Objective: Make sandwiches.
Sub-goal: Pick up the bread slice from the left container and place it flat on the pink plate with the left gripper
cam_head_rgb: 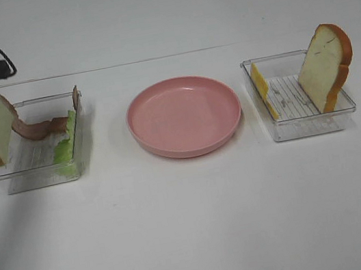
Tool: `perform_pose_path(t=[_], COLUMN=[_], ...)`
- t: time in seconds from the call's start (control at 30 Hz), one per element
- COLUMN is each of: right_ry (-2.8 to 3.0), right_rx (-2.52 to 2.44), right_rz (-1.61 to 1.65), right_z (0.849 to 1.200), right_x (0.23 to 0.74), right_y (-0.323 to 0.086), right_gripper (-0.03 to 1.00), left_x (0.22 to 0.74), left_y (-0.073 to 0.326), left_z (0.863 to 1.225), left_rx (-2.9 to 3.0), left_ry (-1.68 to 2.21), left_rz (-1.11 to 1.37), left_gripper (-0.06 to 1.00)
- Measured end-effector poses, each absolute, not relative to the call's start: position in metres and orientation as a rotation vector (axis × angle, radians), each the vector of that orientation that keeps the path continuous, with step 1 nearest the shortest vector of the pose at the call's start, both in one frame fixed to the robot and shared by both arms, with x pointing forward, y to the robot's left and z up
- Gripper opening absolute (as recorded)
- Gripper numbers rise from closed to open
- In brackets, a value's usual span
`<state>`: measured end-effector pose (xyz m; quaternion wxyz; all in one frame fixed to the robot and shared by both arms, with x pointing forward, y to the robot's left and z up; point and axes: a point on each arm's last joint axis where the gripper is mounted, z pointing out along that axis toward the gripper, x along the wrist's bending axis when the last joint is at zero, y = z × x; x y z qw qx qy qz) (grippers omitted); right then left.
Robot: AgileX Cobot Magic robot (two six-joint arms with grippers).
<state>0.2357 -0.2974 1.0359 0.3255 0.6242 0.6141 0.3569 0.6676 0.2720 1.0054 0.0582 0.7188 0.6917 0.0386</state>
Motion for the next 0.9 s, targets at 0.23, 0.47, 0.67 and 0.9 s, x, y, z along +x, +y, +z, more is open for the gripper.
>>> perform_pose_path(t=[0.23,0.47,0.67,0.9], right_ry=[1.610,1.610,1.610,1.610], right_rx=[1.636,1.636,1.636,1.636], right_rz=[0.935,0.935,0.935,0.935], right_z=[1.036,1.036,1.036,1.036], right_x=[0.236,0.236,0.236,0.236], right_y=[-0.297,-0.297,-0.297,-0.297], right_gripper=[0.97,0.97,0.97,0.97], left_x=[0.639,0.636,0.659,0.687], left_y=[0.265,0.239,0.167,0.099], left_z=[1.085,1.118,1.101,1.042], left_rx=[2.003,1.876,1.895,1.920], left_ry=[1.977,1.783,1.600,1.581], left_rz=[0.182,0.016,-0.207,-0.299], left_gripper=[0.23,0.23,0.23,0.23])
